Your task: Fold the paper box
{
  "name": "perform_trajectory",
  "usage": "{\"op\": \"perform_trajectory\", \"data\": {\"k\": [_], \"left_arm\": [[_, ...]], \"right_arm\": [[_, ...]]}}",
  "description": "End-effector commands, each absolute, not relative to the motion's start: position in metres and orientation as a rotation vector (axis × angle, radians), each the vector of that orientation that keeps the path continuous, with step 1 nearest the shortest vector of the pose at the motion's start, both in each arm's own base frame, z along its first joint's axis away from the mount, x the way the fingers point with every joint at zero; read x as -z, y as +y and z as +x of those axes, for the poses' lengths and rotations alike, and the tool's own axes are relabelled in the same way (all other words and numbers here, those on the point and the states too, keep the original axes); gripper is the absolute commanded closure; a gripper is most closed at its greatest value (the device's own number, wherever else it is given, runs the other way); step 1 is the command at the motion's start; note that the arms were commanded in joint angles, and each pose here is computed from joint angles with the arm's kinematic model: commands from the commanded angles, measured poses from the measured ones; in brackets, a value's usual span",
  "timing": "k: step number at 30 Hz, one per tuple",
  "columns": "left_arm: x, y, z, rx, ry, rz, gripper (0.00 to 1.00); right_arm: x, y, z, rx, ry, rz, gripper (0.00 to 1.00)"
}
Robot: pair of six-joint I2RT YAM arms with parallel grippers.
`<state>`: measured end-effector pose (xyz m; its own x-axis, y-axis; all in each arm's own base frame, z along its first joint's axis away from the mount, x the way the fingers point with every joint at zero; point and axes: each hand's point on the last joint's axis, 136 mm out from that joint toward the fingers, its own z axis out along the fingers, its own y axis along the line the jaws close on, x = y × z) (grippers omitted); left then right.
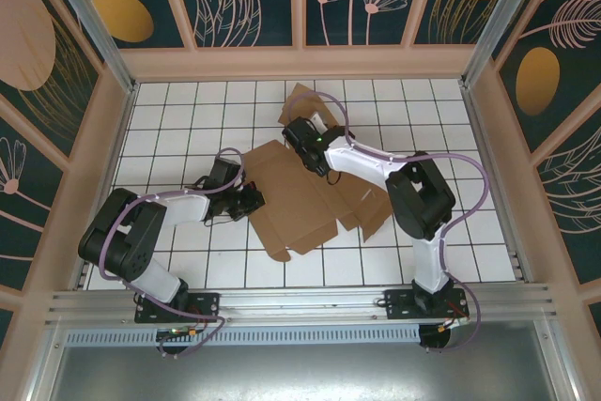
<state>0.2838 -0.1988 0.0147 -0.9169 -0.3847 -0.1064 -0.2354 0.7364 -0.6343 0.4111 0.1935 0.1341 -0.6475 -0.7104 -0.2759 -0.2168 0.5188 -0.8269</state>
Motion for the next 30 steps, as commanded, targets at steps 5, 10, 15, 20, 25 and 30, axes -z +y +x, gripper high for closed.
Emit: {"op": "perform_trajectory", "data": {"k": [5, 10, 15, 20, 25, 30], "left_arm": [[-0.002, -0.184, 0.274, 0.839, 2.774, -0.527, 1.00], [-0.004, -0.175, 0.275, 0.805, 2.762, -0.555, 1.00], [-0.018, -0.168, 0.280, 0.784, 2.719, -0.549, 1.00], [-0.025, -0.171, 0.284, 0.796, 2.716, -0.527, 0.88], [-0.015, -0.167, 0.280, 0.763, 2.740, -0.550, 0.87], [-0.009, -0.160, 0.278, 0.723, 2.747, -0.569, 0.90]], "right_arm": [[-0.105, 0.187, 0.410, 1.234, 2.096, -0.868, 0.79], [-0.091, 0.195, 0.408, 0.876, 2.314, -0.769, 0.79], [-0.063, 0.199, 0.396, 0.512, 2.524, -0.694, 0.86], [-0.037, 0.200, 0.382, 0.274, 2.651, -0.606, 0.86], [-0.026, 0.194, 0.375, 0.106, 2.717, -0.504, 0.78], [-0.033, 0.176, 0.371, -0.127, 2.756, -0.327, 0.66]]}}
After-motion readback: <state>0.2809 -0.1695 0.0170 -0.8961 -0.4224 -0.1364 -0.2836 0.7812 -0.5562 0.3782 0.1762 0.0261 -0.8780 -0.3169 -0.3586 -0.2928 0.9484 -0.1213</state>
